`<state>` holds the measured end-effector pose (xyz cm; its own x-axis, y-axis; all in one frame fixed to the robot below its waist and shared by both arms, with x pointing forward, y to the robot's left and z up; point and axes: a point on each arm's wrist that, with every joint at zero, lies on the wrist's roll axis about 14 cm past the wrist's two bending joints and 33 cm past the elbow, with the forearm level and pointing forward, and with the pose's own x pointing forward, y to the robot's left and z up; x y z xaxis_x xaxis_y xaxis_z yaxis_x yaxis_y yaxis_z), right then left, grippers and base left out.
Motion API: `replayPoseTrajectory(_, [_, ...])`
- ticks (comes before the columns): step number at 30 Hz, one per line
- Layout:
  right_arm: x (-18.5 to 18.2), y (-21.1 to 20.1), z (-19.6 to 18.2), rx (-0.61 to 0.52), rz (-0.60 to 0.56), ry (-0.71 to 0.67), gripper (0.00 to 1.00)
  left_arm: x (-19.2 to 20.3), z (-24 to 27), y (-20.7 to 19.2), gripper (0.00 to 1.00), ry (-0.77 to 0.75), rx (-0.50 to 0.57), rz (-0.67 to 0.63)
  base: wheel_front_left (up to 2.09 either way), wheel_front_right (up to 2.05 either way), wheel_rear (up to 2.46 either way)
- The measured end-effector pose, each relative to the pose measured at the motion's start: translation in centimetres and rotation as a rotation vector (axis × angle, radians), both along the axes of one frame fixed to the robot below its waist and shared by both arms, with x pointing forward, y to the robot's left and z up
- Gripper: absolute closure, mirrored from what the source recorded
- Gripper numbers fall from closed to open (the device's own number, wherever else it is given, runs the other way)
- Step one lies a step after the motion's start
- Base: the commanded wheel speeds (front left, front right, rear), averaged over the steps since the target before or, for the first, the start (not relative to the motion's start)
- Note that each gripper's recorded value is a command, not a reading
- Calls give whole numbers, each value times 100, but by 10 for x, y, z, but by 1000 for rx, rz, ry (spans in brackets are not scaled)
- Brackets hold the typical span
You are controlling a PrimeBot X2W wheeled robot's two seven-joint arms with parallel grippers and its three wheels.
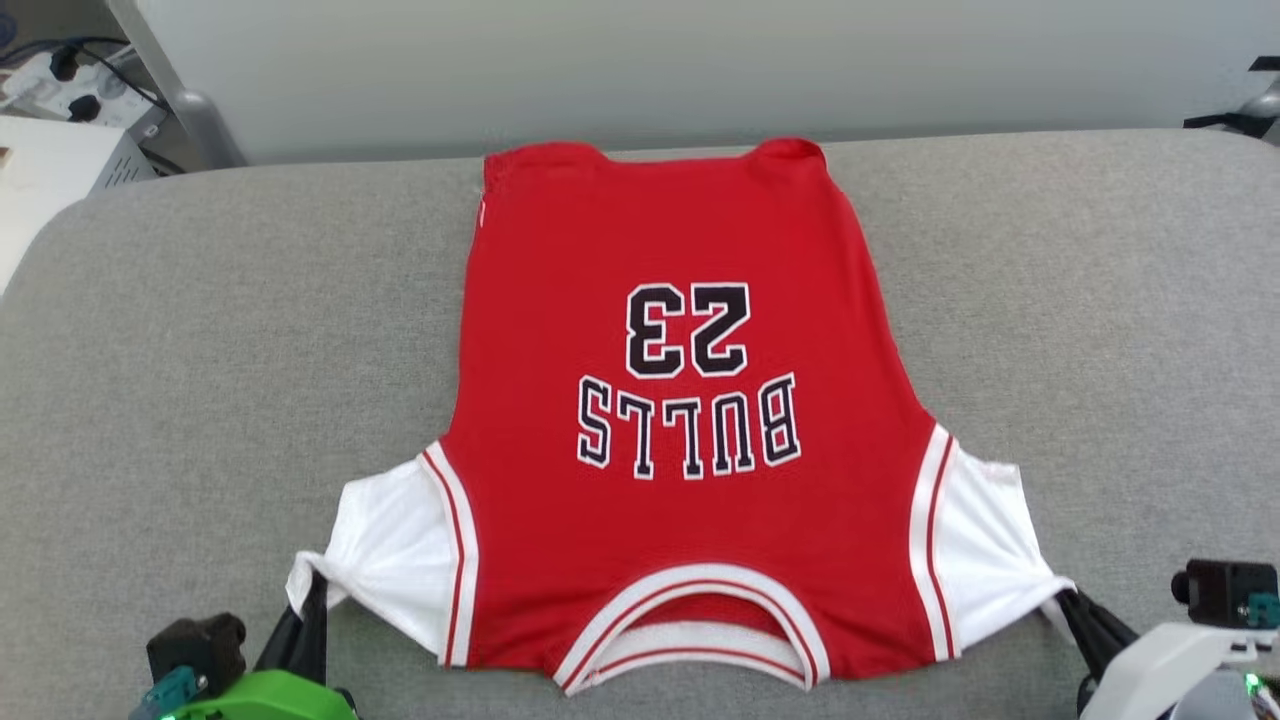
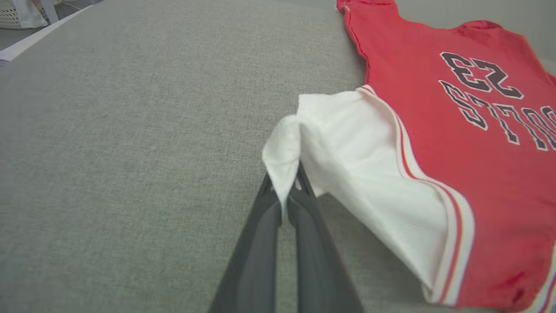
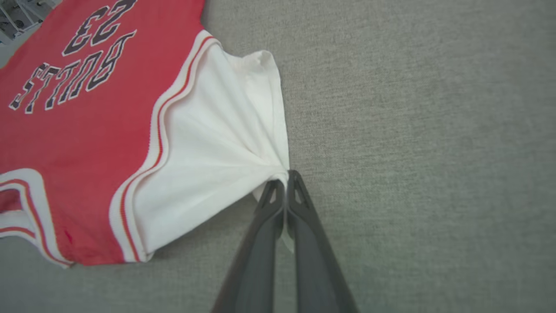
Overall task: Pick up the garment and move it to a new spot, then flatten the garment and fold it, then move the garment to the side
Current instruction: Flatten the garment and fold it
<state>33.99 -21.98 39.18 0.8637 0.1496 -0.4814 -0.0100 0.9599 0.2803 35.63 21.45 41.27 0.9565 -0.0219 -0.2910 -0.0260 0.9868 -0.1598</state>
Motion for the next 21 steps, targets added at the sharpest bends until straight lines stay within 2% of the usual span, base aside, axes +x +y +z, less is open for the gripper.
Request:
replayPoseTrajectory(6, [-43, 1, -7, 7, -53, 72, 100, -25, 0, 1, 100, 32, 0, 20, 0, 0, 0])
replayPoseTrajectory(11, [-57, 3, -7, -23, -58, 109, 100, -35, -2, -1, 100, 62, 27, 8, 0, 0, 0])
replayPoseTrajectory(12, [-57, 3, -5, -30, -59, 105, 93, -35, -1, -4, 100, 59, 32, 0, 0, 0, 0])
replayPoseTrajectory(14, [-51, 5, 1, -41, -53, 83, 47, -34, 4, -9, 100, 47, 37, -15, 0, 0, 0])
replayPoseTrajectory(15, [-49, 6, 3, -49, -48, 74, 13, -33, 6, -12, 100, 41, 40, -23, 0, 0, 0])
replayPoseTrajectory(16, [-46, 6, 6, -56, -43, 66, 0, -32, 7, -14, 100, 35, 40, -27, 0, 0, 0])
replayPoseTrajectory(21, [-17, 8, 27, -84, -18, -22, 0, -19, 19, -27, 100, -12, 24, -51, 0, 0, 0])
